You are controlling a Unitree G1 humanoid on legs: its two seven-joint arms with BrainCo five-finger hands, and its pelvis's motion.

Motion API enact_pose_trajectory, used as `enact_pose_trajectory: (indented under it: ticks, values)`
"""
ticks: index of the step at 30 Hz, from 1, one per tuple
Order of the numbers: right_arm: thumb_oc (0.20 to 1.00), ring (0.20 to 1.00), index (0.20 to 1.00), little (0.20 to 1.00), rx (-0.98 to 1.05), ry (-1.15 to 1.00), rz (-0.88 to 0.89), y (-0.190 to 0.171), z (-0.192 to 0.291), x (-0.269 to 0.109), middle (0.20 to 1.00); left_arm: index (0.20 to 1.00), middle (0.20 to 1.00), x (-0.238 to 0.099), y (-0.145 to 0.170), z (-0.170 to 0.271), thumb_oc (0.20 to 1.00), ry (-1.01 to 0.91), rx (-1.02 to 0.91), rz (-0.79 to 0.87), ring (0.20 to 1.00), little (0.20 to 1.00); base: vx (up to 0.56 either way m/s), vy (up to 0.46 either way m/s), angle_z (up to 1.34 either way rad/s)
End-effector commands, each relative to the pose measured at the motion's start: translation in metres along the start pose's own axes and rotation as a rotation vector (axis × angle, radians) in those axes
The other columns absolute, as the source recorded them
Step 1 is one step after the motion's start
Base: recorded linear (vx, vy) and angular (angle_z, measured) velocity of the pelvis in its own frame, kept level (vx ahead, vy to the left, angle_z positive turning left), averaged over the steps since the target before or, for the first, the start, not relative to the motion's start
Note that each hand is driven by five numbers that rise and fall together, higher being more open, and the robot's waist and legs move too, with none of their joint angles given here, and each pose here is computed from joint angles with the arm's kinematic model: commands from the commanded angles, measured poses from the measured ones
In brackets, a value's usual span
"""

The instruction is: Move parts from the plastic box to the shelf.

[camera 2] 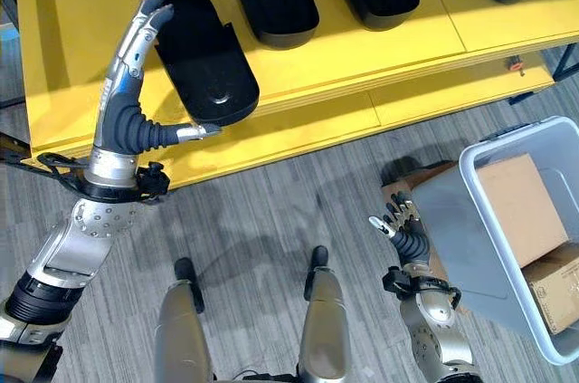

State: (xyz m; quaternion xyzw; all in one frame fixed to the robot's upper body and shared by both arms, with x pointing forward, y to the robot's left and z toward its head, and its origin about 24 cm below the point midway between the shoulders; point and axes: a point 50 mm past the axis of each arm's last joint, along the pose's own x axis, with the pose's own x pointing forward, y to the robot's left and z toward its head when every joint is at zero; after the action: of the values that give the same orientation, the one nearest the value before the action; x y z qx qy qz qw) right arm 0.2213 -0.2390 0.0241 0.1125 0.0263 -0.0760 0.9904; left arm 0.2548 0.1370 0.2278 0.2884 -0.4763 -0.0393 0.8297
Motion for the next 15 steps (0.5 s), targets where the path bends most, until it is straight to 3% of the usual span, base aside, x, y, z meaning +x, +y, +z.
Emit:
enact_pose_trajectory:
  ticks: [1, 2, 5, 15]
  values:
    - [1.0, 1.0, 1.0, 1.0, 0.023, -0.139, -0.023, -0.004, 0.026, -0.002, 1.0, 1.0, 1.0, 0.008, -0.012, 0.014, 1.0, -0.083, -0.131, -0.083, 1.0, 1.0, 0.0, 0.0, 0.0]
    - [1.0, 1.0, 1.0, 1.0, 0.023, -0.139, -0.023, -0.004, 0.026, -0.002, 1.0, 1.0, 1.0, 0.008, -0.012, 0.014, 1.0, -0.083, -0.131, -0.083, 1.0, 1.0, 0.0, 0.0, 0.0]
    - [1.0, 1.0, 1.0, 1.0, 0.033, -0.125, -0.021, -0.002, 0.023, -0.002, 1.0, 1.0, 1.0, 0.004, -0.056, 0.008, 1.0, 0.04, -0.446, -0.218, 1.0, 1.0, 0.0, 0.0, 0.0]
    - [1.0, 1.0, 1.0, 1.0, 0.071, -0.077, -0.057, -0.003, 0.01, -0.004, 1.0, 1.0, 1.0, -0.004, -0.121, 0.01, 1.0, 0.188, -0.698, -0.398, 1.0, 1.0, 0.0, 0.0, 0.0]
